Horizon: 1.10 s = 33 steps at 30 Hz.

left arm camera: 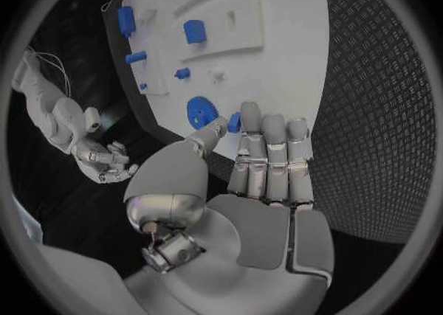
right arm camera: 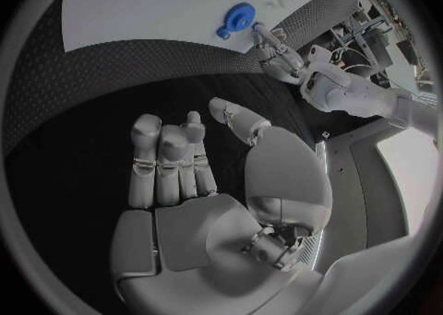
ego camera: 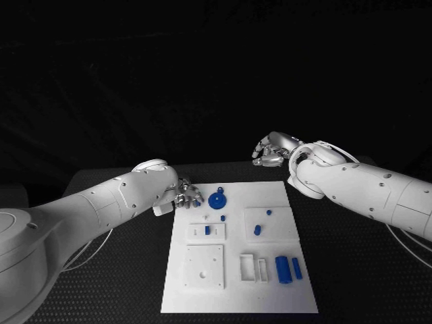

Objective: Assemble the parts on the task board

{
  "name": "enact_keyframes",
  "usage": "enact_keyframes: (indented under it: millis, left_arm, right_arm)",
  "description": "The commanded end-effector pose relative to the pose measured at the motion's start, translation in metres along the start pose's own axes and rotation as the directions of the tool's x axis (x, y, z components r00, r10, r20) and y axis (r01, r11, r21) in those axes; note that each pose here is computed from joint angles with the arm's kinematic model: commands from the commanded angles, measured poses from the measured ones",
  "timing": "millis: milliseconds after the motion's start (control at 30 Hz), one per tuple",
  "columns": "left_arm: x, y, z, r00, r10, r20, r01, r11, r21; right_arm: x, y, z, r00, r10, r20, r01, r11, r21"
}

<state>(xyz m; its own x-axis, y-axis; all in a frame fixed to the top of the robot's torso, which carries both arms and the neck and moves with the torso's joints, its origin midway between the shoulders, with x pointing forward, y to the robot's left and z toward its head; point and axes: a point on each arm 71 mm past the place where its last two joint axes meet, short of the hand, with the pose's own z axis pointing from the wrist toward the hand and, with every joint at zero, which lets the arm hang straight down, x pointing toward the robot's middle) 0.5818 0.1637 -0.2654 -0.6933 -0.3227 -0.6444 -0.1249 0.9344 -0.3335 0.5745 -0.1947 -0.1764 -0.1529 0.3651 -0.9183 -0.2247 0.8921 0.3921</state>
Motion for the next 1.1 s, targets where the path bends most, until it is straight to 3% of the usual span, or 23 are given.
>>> enact_keyframes:
  millis: [33,433,633,867,1100]
  left_arm:
    - [0.0025,0.0031,0.0016,1.000,-0.007,0.001,0.007,1.000,-0.002]
    - [-0.0009,0.0069,0.0005,0.997,-0.076,0.016,0.076,0.997,0.022]
    - [-0.0033,0.0142,-0.0043,0.991,-0.128,0.037,0.127,0.991,0.036]
    - [-0.0061,0.0193,-0.0213,0.987,-0.148,0.069,0.142,0.987,0.076]
    - [0.0020,0.0190,-0.0427,0.986,-0.100,0.135,0.081,0.987,0.137]
  right_arm:
    - [0.001,0.001,0.000,1.000,-0.006,-0.012,0.006,1.000,-0.008]
    - [0.001,0.001,0.000,1.000,-0.007,-0.016,0.007,1.000,-0.007]
    - [0.000,-0.002,0.000,1.000,-0.008,-0.018,0.008,1.000,-0.003]
    - [-0.001,-0.006,-0.001,1.000,-0.011,-0.017,0.011,1.000,0.006]
    - [-0.003,-0.010,-0.003,1.000,-0.012,-0.016,0.013,1.000,0.013]
